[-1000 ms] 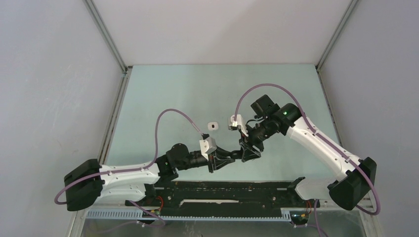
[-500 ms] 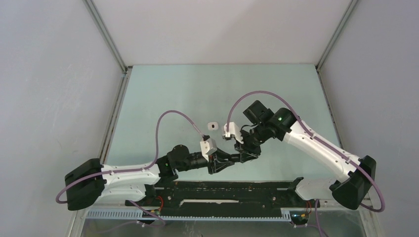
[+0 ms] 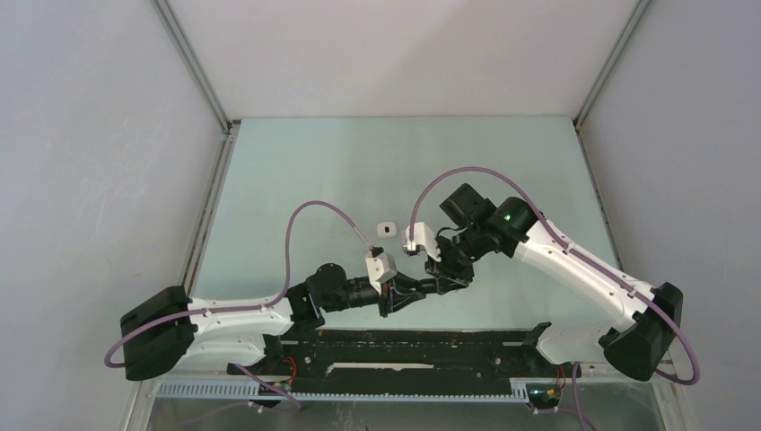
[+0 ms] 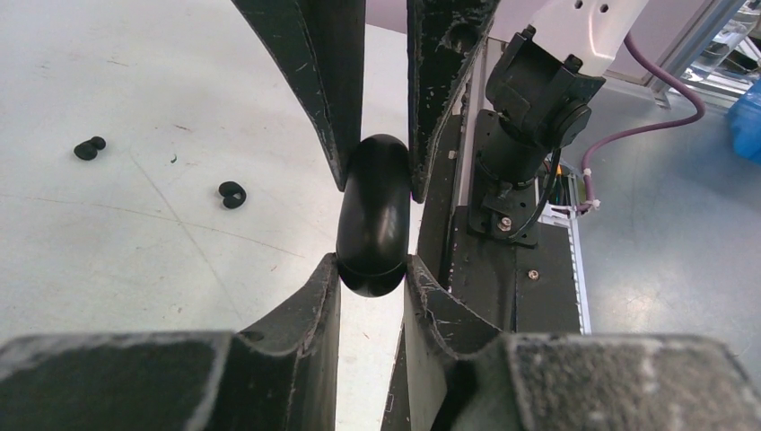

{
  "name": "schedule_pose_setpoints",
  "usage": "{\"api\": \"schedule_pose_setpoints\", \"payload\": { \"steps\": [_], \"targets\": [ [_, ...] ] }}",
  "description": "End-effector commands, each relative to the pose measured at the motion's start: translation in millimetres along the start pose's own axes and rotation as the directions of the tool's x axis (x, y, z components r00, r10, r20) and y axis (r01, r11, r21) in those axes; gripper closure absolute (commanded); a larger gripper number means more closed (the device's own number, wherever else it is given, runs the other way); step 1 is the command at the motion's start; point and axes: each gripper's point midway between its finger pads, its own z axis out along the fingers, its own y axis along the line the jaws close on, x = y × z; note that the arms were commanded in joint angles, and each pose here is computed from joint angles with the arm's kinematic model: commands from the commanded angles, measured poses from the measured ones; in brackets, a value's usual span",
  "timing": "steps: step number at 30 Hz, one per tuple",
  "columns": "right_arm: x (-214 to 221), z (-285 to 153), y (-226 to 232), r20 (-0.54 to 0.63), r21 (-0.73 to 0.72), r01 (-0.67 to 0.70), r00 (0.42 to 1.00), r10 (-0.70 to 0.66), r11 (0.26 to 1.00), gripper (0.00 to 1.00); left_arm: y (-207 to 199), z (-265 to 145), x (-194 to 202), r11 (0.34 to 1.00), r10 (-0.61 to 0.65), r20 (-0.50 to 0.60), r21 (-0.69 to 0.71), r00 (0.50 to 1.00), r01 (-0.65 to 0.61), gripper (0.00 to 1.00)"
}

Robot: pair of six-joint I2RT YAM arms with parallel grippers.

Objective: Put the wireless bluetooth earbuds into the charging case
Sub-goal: Open the charging case.

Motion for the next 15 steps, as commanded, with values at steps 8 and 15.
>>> {"api": "schedule_pose_setpoints", "payload": {
  "steps": [8, 15],
  "targets": [
    [-35, -32, -18, 0.182, -0.161, -0.237, 0.947, 0.265, 0.958, 0.51, -8, 2, -16, 0.998, 0.046, 0.049, 0.039, 0.998, -0.048, 1.00],
    [-50, -55, -27, 0.285, -0.255, -0.279, 0.893, 0.348, 0.926, 0.48, -5, 1, -14, 0.999, 0.041, 0.048, 0.022, 0.998, -0.042, 1.00]
  ]
}}
